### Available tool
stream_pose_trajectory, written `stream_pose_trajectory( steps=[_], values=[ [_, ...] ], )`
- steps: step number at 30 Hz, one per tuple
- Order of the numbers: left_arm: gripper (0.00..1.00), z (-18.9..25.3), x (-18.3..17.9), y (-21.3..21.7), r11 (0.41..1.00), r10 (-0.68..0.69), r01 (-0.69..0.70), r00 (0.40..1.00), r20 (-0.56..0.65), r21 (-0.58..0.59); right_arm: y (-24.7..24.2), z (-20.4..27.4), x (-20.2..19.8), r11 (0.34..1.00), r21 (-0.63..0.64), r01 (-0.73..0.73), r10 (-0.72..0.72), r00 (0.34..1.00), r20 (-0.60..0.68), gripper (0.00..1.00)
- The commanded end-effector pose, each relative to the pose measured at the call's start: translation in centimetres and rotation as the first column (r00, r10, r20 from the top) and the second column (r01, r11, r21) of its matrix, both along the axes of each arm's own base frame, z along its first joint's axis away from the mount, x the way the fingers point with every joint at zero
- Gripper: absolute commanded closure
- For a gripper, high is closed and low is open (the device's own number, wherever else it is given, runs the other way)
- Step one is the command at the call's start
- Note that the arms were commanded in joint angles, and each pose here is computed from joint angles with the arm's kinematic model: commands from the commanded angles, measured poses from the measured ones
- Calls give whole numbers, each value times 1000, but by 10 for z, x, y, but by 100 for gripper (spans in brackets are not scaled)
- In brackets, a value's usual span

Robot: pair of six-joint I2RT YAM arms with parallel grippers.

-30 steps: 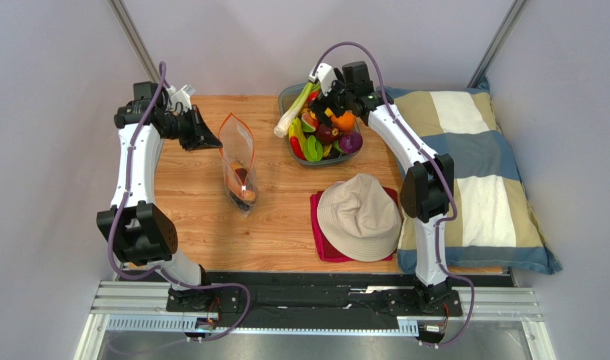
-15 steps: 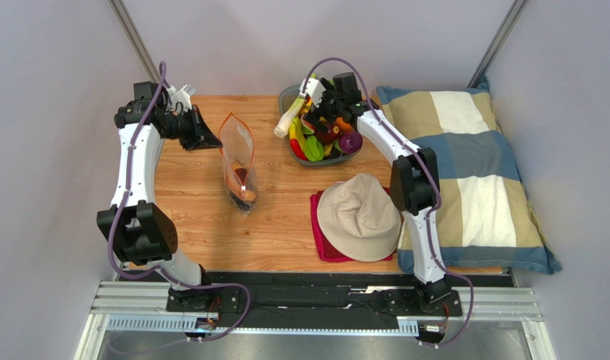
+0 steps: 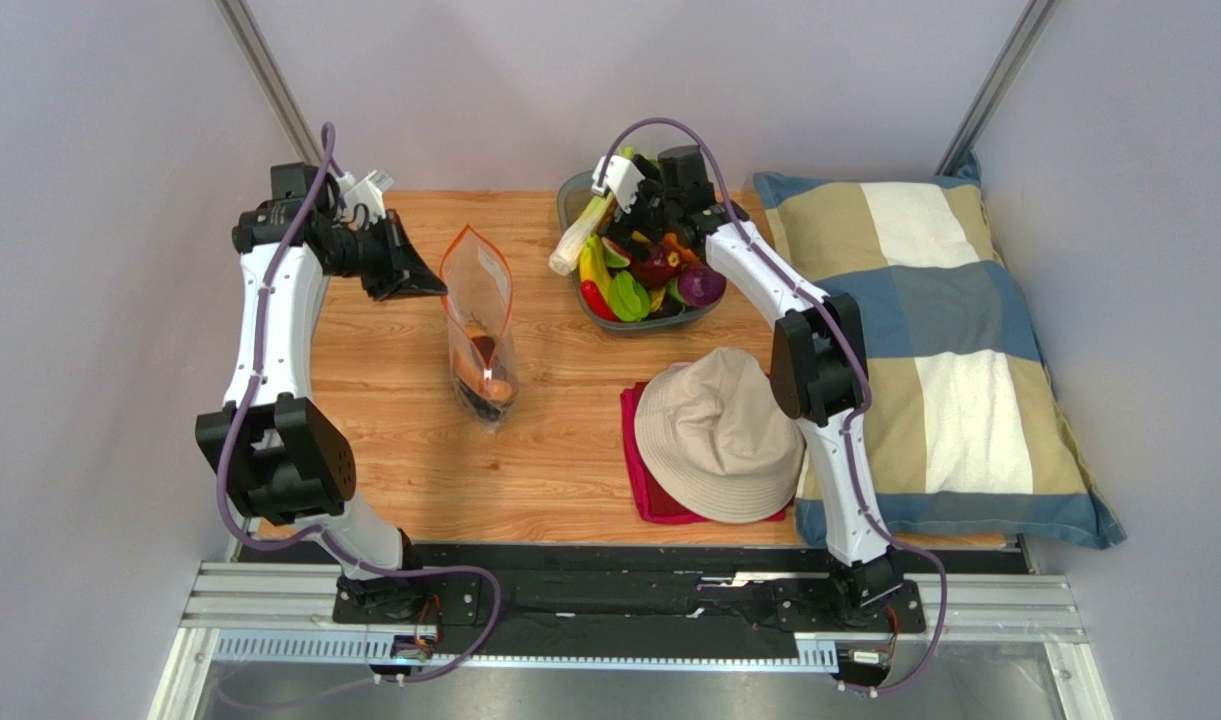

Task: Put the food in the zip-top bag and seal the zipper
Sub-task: Pick up the fake vegetable from the bin.

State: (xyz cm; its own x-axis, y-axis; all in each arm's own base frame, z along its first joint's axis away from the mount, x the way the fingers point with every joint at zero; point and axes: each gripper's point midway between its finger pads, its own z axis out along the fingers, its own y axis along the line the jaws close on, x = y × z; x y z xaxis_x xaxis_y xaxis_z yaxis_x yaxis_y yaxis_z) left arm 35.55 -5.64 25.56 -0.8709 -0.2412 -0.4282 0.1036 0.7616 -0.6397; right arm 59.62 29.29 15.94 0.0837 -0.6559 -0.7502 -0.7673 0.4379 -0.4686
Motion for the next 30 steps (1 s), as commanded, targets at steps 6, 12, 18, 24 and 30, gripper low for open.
stream_pose_trajectory(
  steps=[6,12,18,24,30],
  values=[
    [100,20,12,-2,1000,-21,22,997,78,-8,-7,31,3,999,35,33,-35,999,38,38],
    [100,19,9,-5,999,-32,34,997,76,-19,-9,82,-8,991,124,47,-55,997,61,51],
    [100,21,8,-7,999,-42,45,996,82,-31,-8,141,-29,971,235,49,-68,995,71,55],
    [100,22,7,-10,997,-49,53,995,83,-50,14,223,-90,845,534,31,26,995,-100,66],
    [100,21,7,-14,995,-42,49,997,72,-90,66,256,-159,650,731,208,251,849,-464,81]
  ],
)
